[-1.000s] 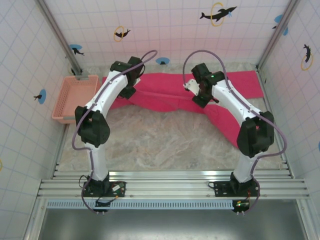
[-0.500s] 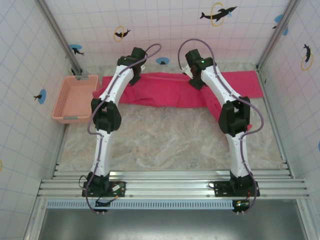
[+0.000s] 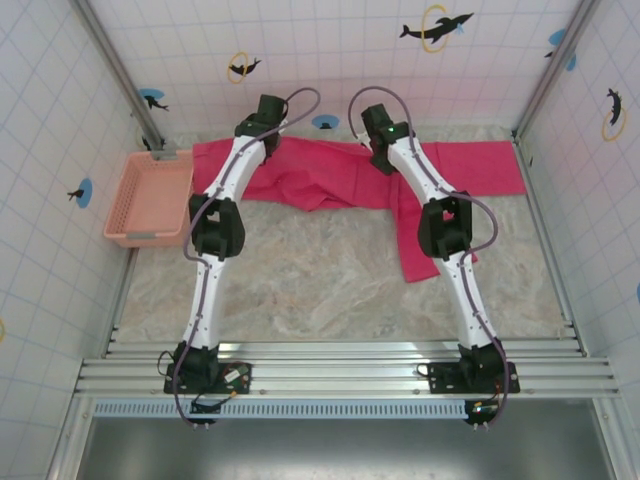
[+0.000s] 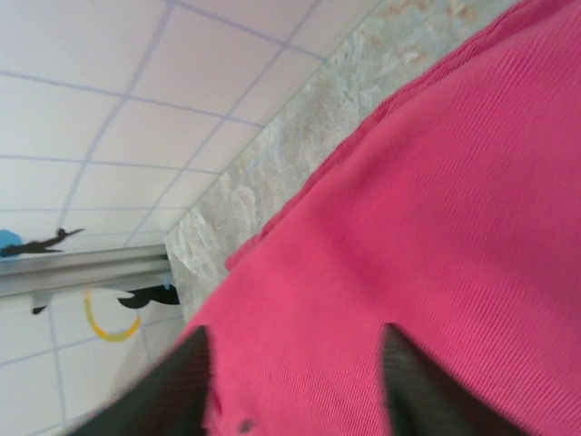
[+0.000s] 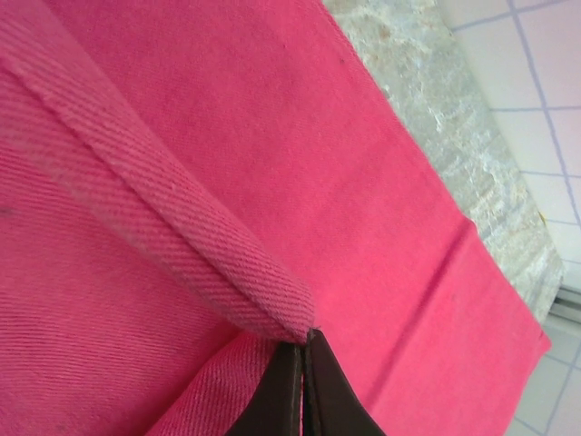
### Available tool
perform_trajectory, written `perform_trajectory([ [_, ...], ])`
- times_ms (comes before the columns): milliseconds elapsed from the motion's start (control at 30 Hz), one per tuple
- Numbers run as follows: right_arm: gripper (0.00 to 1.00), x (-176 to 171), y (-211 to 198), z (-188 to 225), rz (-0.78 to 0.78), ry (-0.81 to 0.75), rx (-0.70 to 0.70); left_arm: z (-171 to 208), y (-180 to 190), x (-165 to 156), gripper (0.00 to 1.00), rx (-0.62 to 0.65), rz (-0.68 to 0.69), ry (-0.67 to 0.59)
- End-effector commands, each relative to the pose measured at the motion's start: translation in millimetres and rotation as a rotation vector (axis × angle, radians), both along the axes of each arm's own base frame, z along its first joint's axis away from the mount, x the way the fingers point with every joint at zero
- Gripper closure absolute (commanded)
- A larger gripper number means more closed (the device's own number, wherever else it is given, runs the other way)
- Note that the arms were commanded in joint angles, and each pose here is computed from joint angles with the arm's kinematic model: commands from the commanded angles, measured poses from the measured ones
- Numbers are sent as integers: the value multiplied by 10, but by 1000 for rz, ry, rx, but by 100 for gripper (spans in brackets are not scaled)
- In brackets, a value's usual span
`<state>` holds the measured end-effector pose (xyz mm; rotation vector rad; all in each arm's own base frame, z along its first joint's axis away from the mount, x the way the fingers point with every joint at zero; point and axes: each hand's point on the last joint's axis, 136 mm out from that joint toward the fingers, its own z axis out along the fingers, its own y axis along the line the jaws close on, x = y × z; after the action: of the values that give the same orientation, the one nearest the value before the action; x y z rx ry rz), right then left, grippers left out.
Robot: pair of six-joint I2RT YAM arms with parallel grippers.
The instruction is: Roll up the long pants
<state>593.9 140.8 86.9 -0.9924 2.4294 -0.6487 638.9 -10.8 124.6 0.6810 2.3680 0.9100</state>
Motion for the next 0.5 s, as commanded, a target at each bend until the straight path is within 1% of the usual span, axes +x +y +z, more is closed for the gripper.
perform_trajectory([
  [0,100,255,67,45,-9,-98,35,-184,124,153,26,6,45,-45],
  [67,98,303,138,3,1,-110,58,-247,148,207,6,12,60,-65],
  [100,92,335,147,2,-7,-127,61,-272,139,227,3,6,60,-71],
  [167,70,389,134,57,-33,-168,58,-265,127,238,3,-4,64,-82],
  [200,53,423,82,146,-71,-207,49,-245,138,233,3,-8,68,-85],
  [233,43,436,21,247,-105,-237,45,-213,136,216,3,-3,70,-84],
  [267,36,437,-33,384,-127,-262,46,-183,172,193,3,3,80,-83],
  [300,31,430,-108,539,-149,-283,58,-159,183,158,3,4,85,-80],
  [367,27,376,-287,831,-192,-308,82,-140,233,67,3,-18,101,-63],
  [433,26,221,-472,1082,-231,-295,123,-156,290,-49,3,-40,120,-41],
  [467,26,88,-563,1194,-253,-279,124,-193,338,-111,3,-56,135,-29],
])
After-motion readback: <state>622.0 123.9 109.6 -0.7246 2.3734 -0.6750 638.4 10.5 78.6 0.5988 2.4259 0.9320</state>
